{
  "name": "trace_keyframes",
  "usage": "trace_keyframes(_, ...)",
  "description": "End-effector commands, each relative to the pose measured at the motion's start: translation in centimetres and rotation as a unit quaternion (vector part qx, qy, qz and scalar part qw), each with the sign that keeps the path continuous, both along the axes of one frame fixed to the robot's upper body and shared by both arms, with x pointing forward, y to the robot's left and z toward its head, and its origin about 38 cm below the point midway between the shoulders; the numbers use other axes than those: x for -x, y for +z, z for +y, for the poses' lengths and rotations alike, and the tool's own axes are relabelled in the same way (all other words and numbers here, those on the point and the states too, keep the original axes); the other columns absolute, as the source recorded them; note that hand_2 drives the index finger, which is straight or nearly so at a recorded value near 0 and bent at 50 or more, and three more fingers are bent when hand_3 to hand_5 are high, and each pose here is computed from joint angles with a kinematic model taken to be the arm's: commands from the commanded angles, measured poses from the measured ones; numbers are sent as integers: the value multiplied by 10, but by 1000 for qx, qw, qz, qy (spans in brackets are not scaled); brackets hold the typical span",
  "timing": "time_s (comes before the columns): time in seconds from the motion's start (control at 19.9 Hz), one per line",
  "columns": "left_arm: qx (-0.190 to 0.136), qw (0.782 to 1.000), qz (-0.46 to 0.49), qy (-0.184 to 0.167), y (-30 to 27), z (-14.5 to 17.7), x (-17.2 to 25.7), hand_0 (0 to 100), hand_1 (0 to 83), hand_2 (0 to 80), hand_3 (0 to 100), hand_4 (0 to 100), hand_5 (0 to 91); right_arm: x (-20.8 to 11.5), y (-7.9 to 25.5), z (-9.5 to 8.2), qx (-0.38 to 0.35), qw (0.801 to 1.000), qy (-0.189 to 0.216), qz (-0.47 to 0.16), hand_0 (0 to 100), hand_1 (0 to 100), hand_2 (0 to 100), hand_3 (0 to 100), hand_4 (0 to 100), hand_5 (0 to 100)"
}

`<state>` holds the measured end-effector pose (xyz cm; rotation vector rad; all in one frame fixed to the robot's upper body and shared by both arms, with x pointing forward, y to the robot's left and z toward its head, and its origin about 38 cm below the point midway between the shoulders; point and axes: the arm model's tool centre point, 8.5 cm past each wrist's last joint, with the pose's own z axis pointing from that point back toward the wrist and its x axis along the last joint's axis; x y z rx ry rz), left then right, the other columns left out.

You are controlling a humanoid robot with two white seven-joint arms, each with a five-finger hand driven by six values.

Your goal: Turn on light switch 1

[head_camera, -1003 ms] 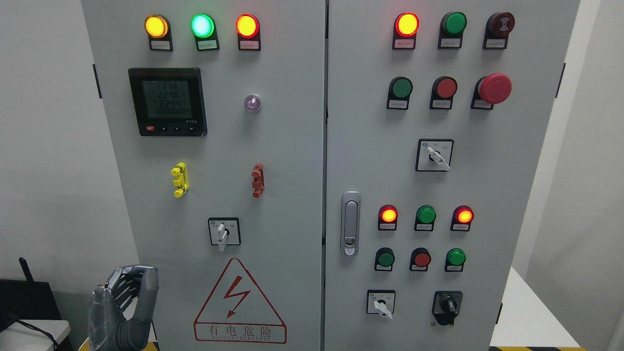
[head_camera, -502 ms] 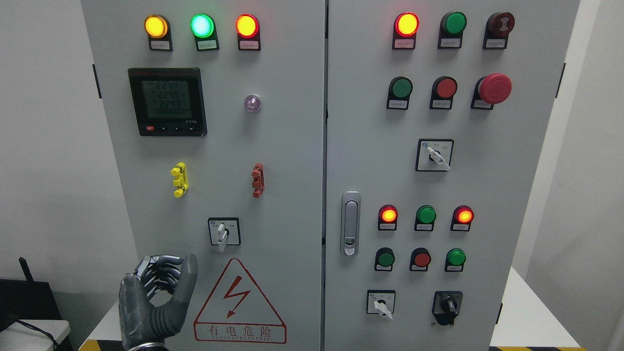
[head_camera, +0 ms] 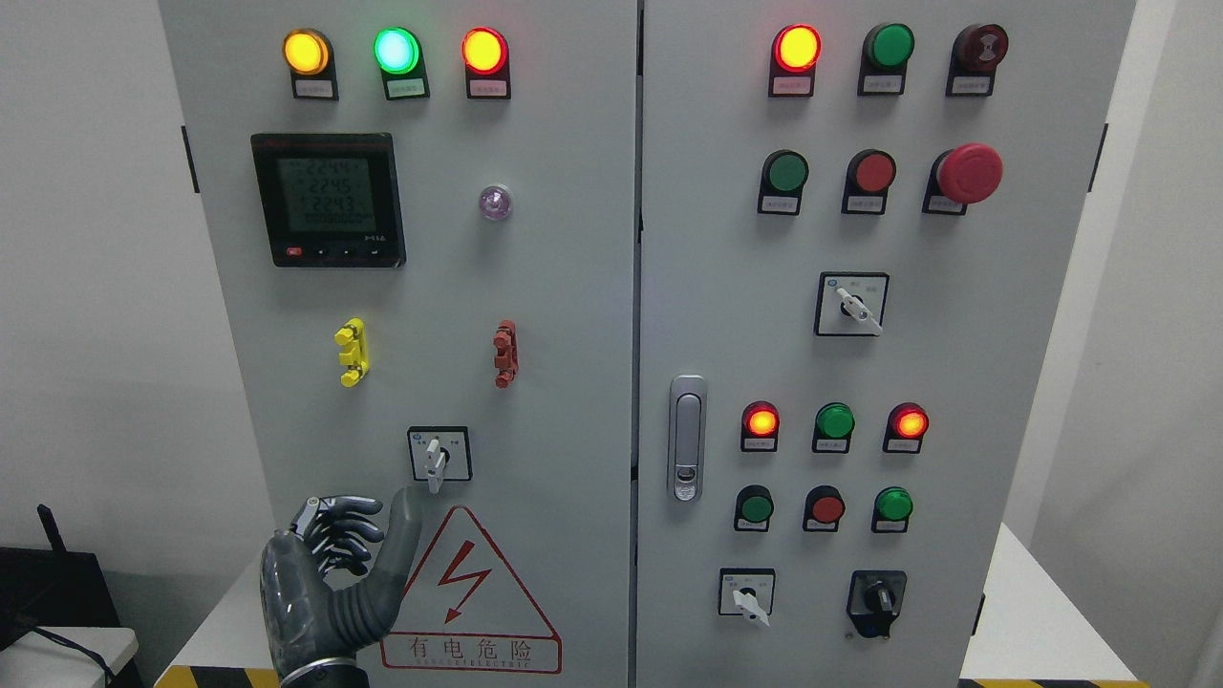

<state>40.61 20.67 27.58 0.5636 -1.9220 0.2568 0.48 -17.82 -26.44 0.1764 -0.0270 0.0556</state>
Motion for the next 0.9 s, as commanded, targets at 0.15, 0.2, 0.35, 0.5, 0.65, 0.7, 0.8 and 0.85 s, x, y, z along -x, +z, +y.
trace_keyframes(0.15,-5,1000,19,-3,5,-34,-7,86,465,548,776,846,745,0,0,0,-1,1000,-9,1,120,389,0,0,0,0)
trace_keyframes(0.2,-4,1000,24,1,5,-36,-8,88,462,547,776,846,745,0,0,0,-1,1000,-8,0,120,389,0,0,0,0)
trace_keyframes(0.35,-5,1000,29,8,3,-37,-12,98,458,547,776,846,744,0,0,0,0,1000,-8,0,120,389,0,0,0,0)
trace_keyframes(0.5,-5,999,30,14,8,-37,-15,104,456,547,777,847,743,-1,0,0,-1,1000,-8,0,120,389,0,0,0,0)
trace_keyframes(0.65,-7,999,33,19,8,-39,-19,108,453,546,777,847,743,0,0,0,-1,1000,-9,0,120,389,0,0,0,0)
trace_keyframes(0.7,-7,999,34,19,9,-39,-20,110,452,545,777,847,743,-1,0,0,-1,1000,-8,0,120,389,0,0,0,0)
trace_keyframes(0.8,-8,999,39,21,6,-41,-22,115,450,543,777,848,743,0,0,0,-1,1000,-9,0,120,389,0,0,0,0)
trace_keyframes(0.85,-8,999,38,25,6,-41,-22,119,448,543,777,848,743,0,0,0,-1,1000,-9,0,120,389,0,0,0,0)
